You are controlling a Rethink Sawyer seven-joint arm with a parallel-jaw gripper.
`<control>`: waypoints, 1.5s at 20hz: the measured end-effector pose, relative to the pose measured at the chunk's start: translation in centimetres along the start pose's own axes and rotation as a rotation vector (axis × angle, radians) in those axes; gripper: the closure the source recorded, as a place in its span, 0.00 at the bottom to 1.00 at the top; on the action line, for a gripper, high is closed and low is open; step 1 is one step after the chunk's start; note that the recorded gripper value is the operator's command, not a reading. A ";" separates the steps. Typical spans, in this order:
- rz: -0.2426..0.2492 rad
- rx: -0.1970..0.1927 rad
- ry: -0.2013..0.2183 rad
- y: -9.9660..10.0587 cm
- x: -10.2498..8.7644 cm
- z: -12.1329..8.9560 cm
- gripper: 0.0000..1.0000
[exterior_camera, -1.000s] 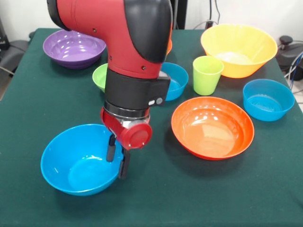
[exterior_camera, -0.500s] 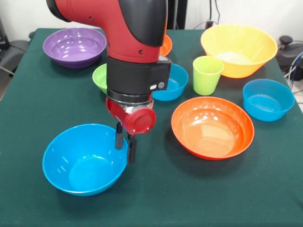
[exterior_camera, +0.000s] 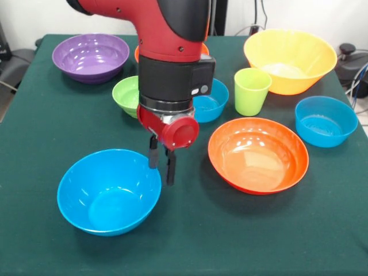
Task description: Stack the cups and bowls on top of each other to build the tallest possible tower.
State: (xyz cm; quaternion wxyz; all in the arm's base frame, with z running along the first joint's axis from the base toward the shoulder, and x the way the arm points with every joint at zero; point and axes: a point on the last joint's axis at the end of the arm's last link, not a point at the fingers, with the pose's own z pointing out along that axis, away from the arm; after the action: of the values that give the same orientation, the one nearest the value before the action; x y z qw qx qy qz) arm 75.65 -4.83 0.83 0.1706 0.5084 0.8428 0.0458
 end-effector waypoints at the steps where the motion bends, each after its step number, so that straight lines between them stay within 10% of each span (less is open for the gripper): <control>1: -0.008 0.009 0.000 -0.2 0.3 -0.3 0.00; 13: -0.044 0.150 0.080 -3.4 3.9 -5.6 0.00; 30: -0.066 0.354 0.183 -10.6 6.2 -6.7 0.00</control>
State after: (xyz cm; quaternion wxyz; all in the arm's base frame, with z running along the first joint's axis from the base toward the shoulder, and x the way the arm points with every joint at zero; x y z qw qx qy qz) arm 61.83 -3.84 2.97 0.0030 0.4964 0.8658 -0.0626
